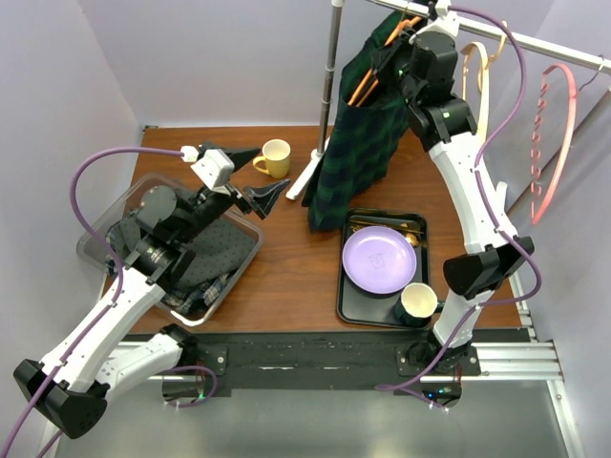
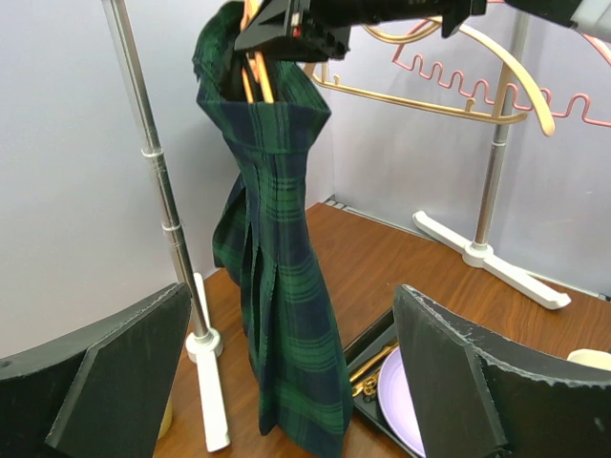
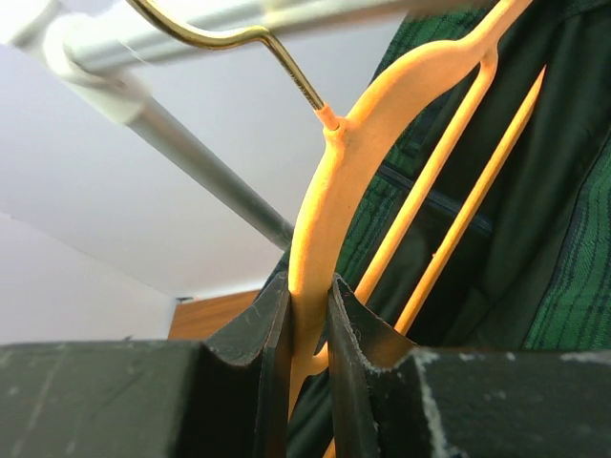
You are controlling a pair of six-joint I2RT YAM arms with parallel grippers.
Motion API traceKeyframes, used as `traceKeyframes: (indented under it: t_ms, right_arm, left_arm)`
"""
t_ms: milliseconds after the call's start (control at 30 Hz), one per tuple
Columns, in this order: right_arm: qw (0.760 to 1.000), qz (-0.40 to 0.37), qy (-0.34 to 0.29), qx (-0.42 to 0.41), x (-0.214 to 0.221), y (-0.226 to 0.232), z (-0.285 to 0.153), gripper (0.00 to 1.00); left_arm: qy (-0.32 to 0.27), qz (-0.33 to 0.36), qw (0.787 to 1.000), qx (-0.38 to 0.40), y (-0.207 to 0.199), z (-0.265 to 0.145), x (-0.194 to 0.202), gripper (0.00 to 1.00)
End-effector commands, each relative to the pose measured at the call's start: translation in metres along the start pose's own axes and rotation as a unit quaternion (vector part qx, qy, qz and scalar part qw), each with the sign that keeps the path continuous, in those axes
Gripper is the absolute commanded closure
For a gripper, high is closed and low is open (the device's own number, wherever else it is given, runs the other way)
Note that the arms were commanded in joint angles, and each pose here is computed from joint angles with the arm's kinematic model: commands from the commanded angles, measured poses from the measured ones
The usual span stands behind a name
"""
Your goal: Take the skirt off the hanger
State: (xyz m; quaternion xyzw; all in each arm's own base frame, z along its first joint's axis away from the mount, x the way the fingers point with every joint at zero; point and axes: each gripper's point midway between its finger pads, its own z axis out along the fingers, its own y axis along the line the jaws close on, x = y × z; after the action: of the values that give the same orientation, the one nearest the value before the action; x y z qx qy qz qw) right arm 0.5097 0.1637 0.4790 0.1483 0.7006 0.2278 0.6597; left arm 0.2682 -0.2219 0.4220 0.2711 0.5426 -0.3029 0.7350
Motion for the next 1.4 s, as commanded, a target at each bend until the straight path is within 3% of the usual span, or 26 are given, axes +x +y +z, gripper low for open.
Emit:
traceKeyframes:
  t_ms: [0,400,700,933,1233,1367]
  right_arm:
    - [0.988,0.019,-0.132,-0.081,-0.102,0.052,-0.05,1.0]
    - [0.988,0.062,-0.084,-0.117,-0.086,0.064,-0.091,1.0]
    - [0.982,0.111,-0.037,-0.15,-0.068,0.085,-0.138,1.0]
    - [0.978,0.158,-0.008,-0.136,-0.035,0.086,-0.159,1.0]
    - [0.97,0.196,-0.023,-0.14,-0.036,0.095,-0.175,1.0]
    - [0.969,0.204,-0.027,-0.139,-0.038,0.097,-0.178,1.0]
  left_arm:
    - [-0.011,0.013,1.0,-0.006,0.002,-0.002,-0.005,0.08]
    - [-0.002,0.016,0.999,-0.032,0.012,0.001,-0.006,0.06]
    - [-0.02,-0.013,0.999,0.037,-0.014,0.006,-0.019,0.0]
    - [-0.047,-0.058,0.988,0.139,-0.058,0.002,-0.033,0.0]
    - [-0.019,-0.075,0.978,0.195,-0.09,0.015,-0.016,0.0]
    - [-0.001,-0.069,0.982,0.174,-0.091,0.025,-0.001,0.0]
